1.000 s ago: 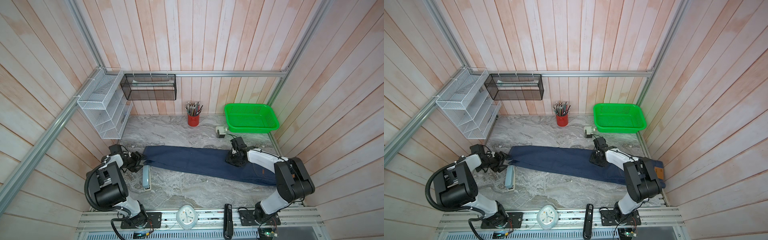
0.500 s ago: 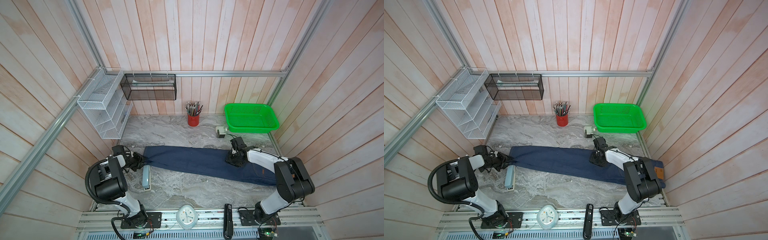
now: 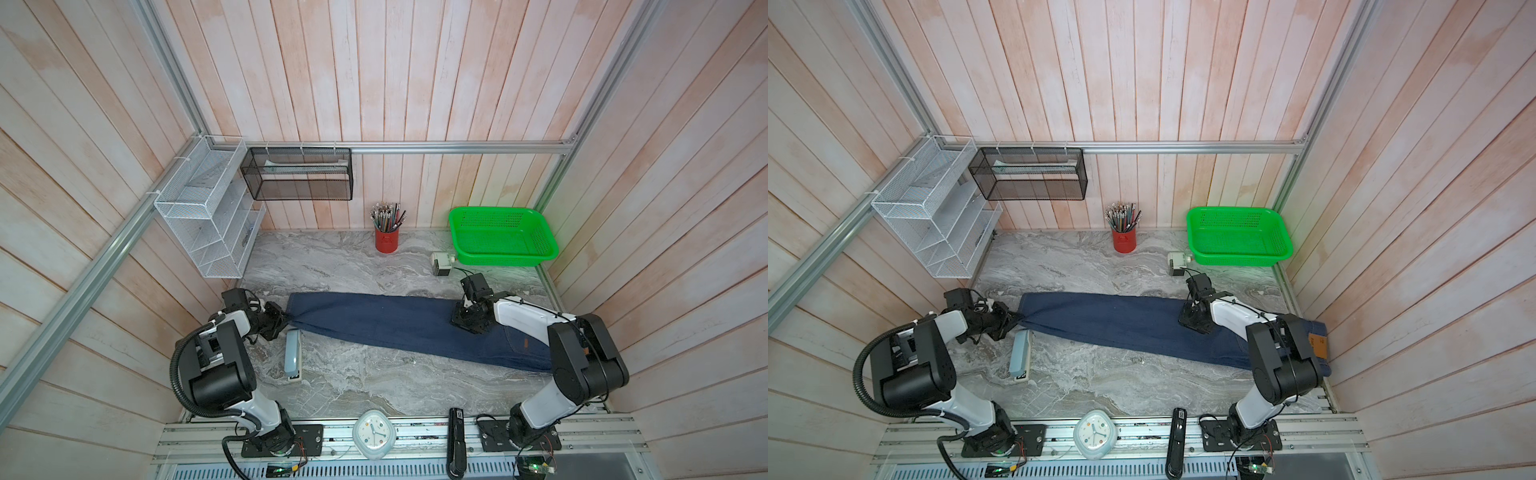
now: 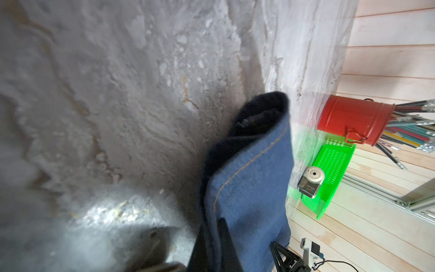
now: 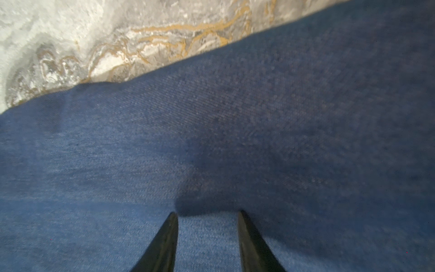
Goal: Fold and stack the trousers
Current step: Fold the trousers at the center of the table.
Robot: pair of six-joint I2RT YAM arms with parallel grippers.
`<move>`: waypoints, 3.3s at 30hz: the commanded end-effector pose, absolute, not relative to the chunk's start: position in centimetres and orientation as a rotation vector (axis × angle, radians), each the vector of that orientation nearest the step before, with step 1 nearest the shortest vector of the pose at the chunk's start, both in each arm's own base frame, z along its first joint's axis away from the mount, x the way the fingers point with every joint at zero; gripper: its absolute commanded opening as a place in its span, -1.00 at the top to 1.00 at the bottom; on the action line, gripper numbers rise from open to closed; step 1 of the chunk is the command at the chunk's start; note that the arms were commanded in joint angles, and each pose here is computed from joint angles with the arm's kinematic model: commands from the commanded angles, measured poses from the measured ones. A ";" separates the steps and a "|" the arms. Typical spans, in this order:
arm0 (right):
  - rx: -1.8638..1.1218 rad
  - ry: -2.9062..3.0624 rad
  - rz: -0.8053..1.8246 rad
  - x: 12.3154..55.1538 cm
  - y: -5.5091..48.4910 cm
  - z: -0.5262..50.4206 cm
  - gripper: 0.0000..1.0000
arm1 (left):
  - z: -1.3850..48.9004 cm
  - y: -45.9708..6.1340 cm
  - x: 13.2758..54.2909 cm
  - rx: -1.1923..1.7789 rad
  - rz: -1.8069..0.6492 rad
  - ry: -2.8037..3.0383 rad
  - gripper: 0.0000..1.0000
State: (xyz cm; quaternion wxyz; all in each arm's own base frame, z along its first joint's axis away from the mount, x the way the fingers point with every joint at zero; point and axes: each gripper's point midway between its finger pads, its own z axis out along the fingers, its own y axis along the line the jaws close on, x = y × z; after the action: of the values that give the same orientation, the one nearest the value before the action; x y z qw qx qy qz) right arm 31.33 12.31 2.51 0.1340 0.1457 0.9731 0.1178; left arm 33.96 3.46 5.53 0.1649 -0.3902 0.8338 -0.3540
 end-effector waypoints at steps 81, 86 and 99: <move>0.732 2.511 0.509 34.8 5.6 12.9 0.08 | 20.5 -30.0 34.1 0.379 -0.696 2.217 1.00; 0.763 2.451 0.522 34.9 4.2 14.5 0.08 | 20.0 -34.2 33.0 0.437 -0.726 2.201 1.00; 0.754 2.458 0.572 34.3 4.9 14.2 0.08 | 13.6 -42.8 27.6 0.769 -0.816 2.329 1.00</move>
State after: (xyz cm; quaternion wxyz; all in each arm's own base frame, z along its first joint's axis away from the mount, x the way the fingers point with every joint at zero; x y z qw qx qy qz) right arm 34.60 4.71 14.06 0.2525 0.2757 0.9051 0.2028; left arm 28.47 -41.80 14.54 0.2936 0.2646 0.8684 -0.2995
